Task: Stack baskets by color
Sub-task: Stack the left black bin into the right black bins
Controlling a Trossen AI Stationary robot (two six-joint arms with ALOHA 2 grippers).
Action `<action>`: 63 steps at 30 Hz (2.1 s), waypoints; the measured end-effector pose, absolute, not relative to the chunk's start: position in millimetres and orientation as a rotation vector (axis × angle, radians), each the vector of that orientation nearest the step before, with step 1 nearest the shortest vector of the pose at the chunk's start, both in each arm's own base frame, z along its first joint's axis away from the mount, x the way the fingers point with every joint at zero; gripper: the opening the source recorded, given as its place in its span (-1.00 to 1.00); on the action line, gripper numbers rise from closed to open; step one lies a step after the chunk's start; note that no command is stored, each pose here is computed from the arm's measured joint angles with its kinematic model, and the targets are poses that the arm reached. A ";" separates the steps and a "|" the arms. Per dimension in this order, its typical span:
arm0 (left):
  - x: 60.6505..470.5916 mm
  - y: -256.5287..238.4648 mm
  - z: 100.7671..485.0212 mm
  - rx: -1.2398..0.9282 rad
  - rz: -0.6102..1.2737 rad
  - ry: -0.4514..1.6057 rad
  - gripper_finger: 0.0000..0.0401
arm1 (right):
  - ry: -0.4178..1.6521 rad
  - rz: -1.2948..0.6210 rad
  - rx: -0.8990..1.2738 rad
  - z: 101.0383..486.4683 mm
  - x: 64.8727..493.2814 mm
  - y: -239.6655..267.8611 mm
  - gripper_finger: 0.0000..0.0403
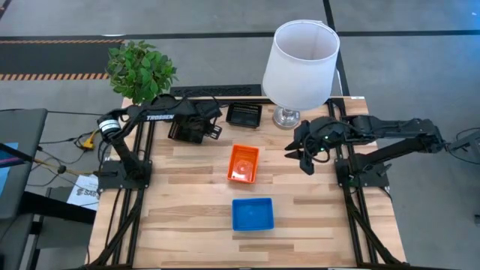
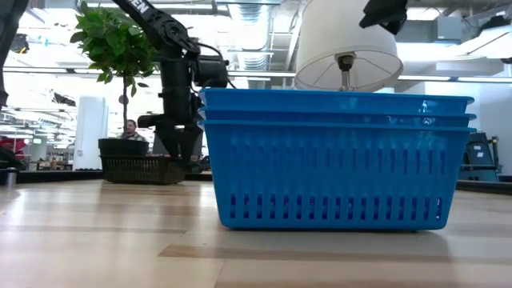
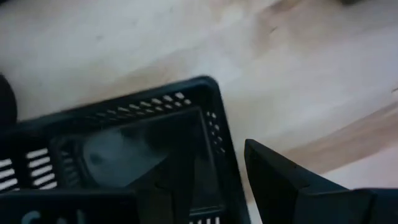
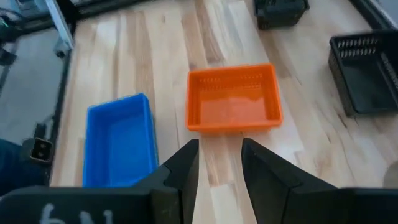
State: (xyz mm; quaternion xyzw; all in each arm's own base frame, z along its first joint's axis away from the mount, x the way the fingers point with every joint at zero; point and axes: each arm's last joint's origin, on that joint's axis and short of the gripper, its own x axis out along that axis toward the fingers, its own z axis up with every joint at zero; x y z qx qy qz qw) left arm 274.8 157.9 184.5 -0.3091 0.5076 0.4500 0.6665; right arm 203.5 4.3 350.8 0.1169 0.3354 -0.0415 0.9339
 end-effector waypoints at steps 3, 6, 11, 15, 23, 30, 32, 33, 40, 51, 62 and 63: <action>273.6 156.4 178.2 -0.730 1.001 1.137 -0.36 | 0.693 -0.086 0.238 349.0 206.8 4.3 -0.30; 273.8 156.1 173.9 -0.761 0.966 1.121 -0.36 | 0.703 -0.089 0.236 347.7 207.3 4.0 -0.30; 270.3 155.3 167.7 -0.797 0.950 1.131 -0.37 | 0.713 -0.100 0.234 345.3 210.5 1.9 -0.30; 266.5 153.1 163.0 -0.791 0.949 1.162 -0.52 | 0.706 -0.107 0.237 346.3 210.0 0.2 -0.30; 277.7 144.0 172.8 -0.760 0.851 1.178 -0.96 | 0.709 -0.107 0.233 346.1 209.7 0.1 -0.30; 323.1 117.1 230.3 -0.712 0.700 1.046 -1.00 | 0.719 -0.109 0.233 345.3 209.0 0.1 -0.30; 336.1 111.7 253.4 -0.683 0.681 0.958 -1.00 | 0.719 -0.109 0.233 345.3 209.1 0.1 -0.30; 340.6 111.8 265.4 -0.669 0.680 0.915 -1.00 | 0.719 -0.109 0.233 345.3 209.1 0.1 -0.30; 341.5 150.7 326.4 -0.711 0.752 0.655 -1.00 | 0.721 -0.110 0.232 345.2 208.9 0.1 -0.30; 354.9 214.5 301.7 -1.058 0.645 0.462 -1.00 | 0.735 -0.105 0.206 344.2 208.0 0.0 -0.30; 354.9 226.6 280.6 -1.131 0.672 0.528 -1.00 | 0.749 -0.105 0.204 343.2 207.1 0.1 -0.30; 355.7 226.1 280.0 -1.127 0.667 0.530 -1.00 | 0.749 -0.103 0.199 343.2 207.1 0.1 -0.30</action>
